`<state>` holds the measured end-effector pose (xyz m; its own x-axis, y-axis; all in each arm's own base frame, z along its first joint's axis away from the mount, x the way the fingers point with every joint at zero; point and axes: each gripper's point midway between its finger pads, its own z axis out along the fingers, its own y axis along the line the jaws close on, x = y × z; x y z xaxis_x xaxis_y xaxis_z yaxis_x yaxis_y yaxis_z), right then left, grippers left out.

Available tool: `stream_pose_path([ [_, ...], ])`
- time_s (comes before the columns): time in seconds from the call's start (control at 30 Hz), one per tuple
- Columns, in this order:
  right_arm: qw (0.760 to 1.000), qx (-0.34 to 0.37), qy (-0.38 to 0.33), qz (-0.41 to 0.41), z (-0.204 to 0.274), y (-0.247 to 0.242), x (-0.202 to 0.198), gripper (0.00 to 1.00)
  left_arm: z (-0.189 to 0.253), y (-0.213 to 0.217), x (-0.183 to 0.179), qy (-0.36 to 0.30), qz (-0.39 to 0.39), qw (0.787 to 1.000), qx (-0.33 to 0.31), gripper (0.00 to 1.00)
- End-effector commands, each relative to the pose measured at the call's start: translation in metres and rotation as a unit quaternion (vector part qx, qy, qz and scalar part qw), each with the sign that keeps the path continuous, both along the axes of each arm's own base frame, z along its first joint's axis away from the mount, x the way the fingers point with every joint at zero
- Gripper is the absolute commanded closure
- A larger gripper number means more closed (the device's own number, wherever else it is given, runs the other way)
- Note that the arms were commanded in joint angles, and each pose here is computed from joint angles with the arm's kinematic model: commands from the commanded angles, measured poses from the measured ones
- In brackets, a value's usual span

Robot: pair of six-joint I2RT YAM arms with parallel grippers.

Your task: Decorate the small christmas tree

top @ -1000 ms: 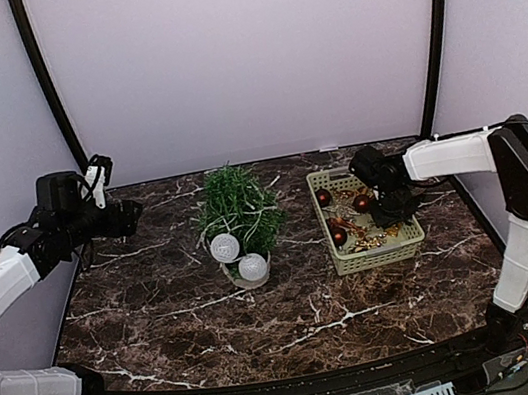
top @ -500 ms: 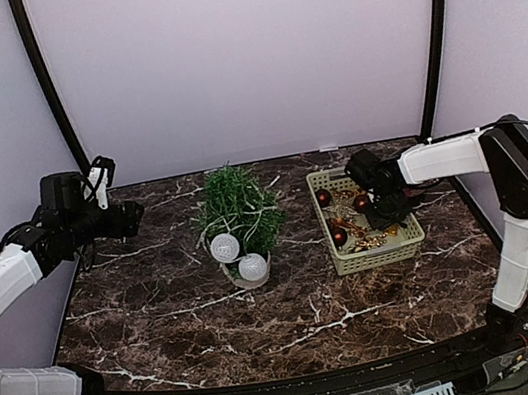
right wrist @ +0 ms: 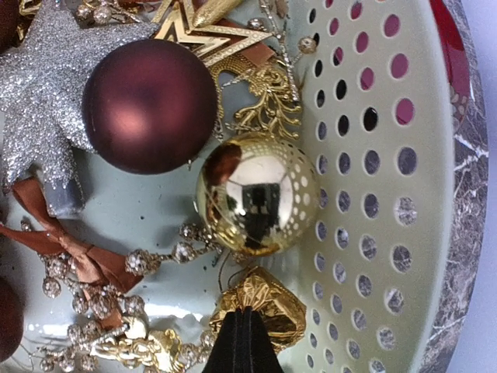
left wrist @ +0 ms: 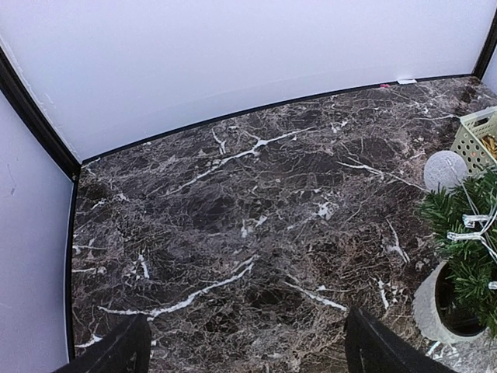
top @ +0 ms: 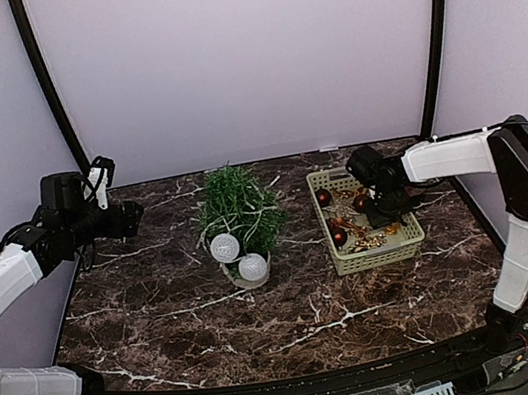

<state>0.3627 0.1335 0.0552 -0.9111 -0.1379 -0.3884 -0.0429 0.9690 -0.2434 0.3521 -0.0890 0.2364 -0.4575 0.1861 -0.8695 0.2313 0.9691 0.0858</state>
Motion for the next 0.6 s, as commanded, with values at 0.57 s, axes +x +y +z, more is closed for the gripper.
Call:
stream_pose_path([
  [0.57,0.924,0.330,-0.162,0.101,0.187,0.090,-0.013,1.00,0.009,0.001,0.001,-0.016,0.001,1.000,-0.006,0.11],
])
